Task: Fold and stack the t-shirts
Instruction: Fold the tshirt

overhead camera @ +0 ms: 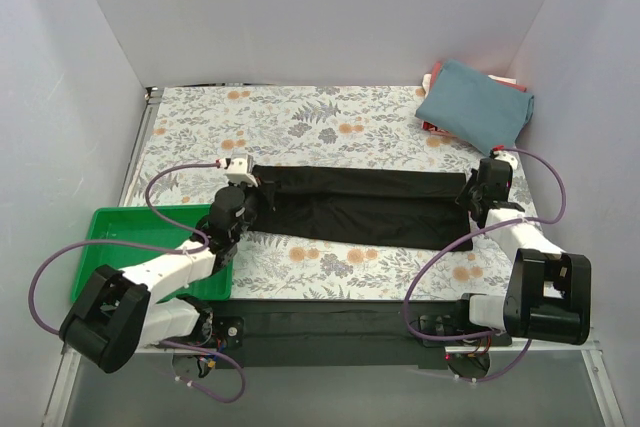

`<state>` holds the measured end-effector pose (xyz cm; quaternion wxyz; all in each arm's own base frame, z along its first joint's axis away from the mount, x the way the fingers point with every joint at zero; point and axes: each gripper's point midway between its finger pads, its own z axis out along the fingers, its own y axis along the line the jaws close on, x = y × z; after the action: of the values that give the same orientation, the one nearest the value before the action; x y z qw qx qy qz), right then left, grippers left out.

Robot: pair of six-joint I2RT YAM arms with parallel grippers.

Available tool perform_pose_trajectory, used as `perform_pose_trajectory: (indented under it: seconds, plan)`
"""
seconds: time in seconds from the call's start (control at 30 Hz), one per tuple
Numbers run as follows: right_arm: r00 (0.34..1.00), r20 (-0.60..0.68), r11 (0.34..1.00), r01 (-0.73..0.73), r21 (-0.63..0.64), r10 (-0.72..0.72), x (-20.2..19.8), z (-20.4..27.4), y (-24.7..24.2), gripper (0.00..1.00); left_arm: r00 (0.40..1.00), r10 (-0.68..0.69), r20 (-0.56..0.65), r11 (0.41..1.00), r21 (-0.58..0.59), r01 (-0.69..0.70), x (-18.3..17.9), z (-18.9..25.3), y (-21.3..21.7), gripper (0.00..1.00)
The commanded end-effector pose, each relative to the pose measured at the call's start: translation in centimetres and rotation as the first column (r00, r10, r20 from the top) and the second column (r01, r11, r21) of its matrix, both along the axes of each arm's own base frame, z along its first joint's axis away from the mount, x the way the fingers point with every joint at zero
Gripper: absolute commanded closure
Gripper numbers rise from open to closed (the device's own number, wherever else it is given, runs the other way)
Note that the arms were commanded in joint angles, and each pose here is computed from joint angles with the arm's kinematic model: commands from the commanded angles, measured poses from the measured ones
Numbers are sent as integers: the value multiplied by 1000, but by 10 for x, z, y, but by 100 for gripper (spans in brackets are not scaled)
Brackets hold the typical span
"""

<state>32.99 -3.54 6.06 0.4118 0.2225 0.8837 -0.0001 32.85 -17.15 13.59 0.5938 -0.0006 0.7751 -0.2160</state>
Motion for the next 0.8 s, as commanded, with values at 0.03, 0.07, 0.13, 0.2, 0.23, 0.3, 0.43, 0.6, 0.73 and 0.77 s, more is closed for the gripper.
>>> perform_pose_trajectory:
  seconds: [0.03, 0.07, 0.13, 0.2, 0.23, 0.3, 0.43, 0.6, 0.73, 0.77]
  plan:
    - [997, 52, 999, 49, -13, -48, 4, 8, -7, 99, 1000, 28, -9, 999, -27, -29, -9, 0, 6, 100]
    - [998, 41, 999, 48, -11, -47, 3, 5, -6, 95, 999, 28, -17, 999, -30, -29, -9, 0, 6, 100]
    - [998, 30, 998, 57, -9, -57, 0, 1, -7, 82, 998, 40, -55, 999, -32, -41, -11, -6, 6, 97]
    - [994, 59, 995, 95, 0, -95, -4, 7, -9, 68, 995, 84, -60, 996, -31, -86, -13, -7, 14, 68]
    - [994, 52, 995, 100, -3, -100, -7, 4, -10, 65, 993, 106, -50, 994, -34, -107, -14, -4, 17, 60]
    - [985, 130, 992, 121, -22, -117, -11, 23, -10, 57, 988, 152, -26, 987, -54, -153, -16, 4, 27, 44]
    - [929, 368, 997, 68, -34, -51, -4, 82, 2, 35, 987, 140, 80, 982, -141, -128, -19, 49, 26, 33]
    - [884, 458, 996, -77, -47, 90, 11, 122, 33, 35, 992, 121, 34, 992, -48, -119, 4, 39, 13, 30]
    - [914, 373, 987, -150, -62, 162, 33, 103, 51, 36, 995, 102, -14, 995, 6, -102, 31, 24, -6, 30]
    - [913, 368, 985, -165, -58, 175, 40, 105, 56, 36, 995, 89, -46, 996, 28, -88, 36, 9, -11, 30]
